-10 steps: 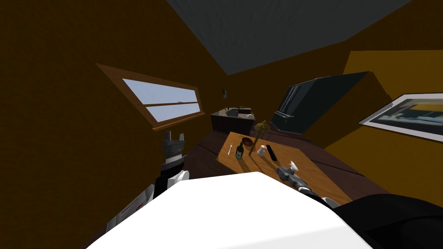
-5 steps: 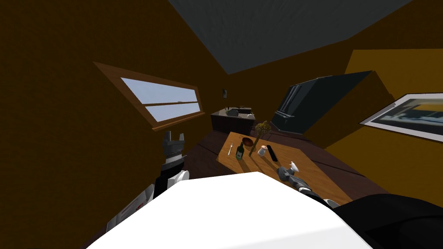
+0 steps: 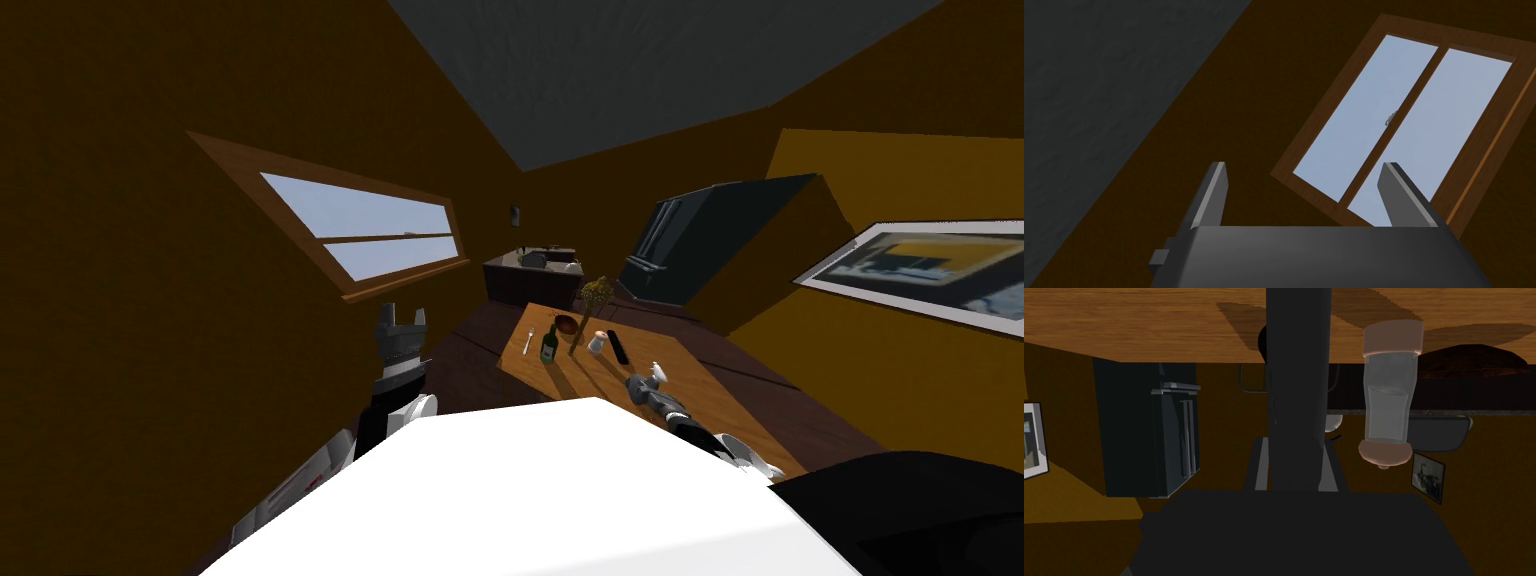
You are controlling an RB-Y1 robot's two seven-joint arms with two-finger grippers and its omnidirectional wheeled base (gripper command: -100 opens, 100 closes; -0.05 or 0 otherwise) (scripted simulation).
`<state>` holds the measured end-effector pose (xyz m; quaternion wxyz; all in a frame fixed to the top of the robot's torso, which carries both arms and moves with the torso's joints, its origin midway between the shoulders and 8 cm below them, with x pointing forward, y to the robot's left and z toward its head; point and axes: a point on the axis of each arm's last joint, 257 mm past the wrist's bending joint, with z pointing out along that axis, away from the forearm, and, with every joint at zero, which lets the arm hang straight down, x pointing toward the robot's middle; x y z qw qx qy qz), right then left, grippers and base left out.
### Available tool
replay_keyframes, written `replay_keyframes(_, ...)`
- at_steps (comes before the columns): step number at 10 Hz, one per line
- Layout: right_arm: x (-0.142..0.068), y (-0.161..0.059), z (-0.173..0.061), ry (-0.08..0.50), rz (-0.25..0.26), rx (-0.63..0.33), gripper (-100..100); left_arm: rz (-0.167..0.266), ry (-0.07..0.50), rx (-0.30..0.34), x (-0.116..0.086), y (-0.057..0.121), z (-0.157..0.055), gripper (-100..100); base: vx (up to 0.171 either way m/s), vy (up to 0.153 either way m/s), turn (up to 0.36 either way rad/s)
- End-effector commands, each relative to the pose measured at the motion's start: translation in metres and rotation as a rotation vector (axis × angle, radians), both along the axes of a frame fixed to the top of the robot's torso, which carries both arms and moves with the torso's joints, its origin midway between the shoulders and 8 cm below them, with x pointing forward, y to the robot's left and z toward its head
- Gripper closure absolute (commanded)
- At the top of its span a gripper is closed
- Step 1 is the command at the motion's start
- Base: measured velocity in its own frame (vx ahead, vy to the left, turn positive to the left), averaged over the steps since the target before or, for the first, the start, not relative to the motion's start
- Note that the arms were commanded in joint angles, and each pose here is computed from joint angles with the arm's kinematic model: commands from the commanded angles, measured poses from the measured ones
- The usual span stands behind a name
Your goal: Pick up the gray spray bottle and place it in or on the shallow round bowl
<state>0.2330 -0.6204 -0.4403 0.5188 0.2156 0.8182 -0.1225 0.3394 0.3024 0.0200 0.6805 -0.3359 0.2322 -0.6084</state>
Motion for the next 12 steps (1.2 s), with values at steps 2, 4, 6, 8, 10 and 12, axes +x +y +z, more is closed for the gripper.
replay_keyframes(2, 0.029, 0.013, -0.003, 0.009, 0.019, 0.006, 100, 0.000, 0.000, 0.000, 0.000, 0.000, 0.000, 0, -0.123, -0.013, -0.081)
replay_keyframes(4, 0.071, 0.032, 0.000, 0.003, 0.053, 0.006, 100, 0.000, 0.000, 0.000, 0.000, 0.000, 0.000, 0, -0.100, -0.024, -0.117)
replay_keyframes(6, 0.090, 0.039, 0.001, 0.009, 0.059, 0.003, 100, 0.000, 0.000, 0.000, 0.000, 0.000, 0.000, 0, -0.086, -0.030, -0.067)
replay_keyframes(8, 0.110, 0.048, 0.005, 0.008, 0.072, -0.001, 100, 0.000, 0.000, 0.000, 0.000, 0.000, 0.000, 0, -0.104, -0.028, -0.091)
replay_keyframes(10, 0.130, 0.057, 0.009, 0.006, 0.084, -0.007, 100, 0.000, 0.000, 0.000, 0.000, 0.000, 0.000, 0, -0.070, -0.019, -0.062)
replay_keyframes(12, 0.149, 0.066, 0.014, 0.003, 0.096, -0.013, 100, 0.000, 0.000, 0.000, 0.000, 0.000, 0.000, 0, -0.069, -0.024, -0.069)
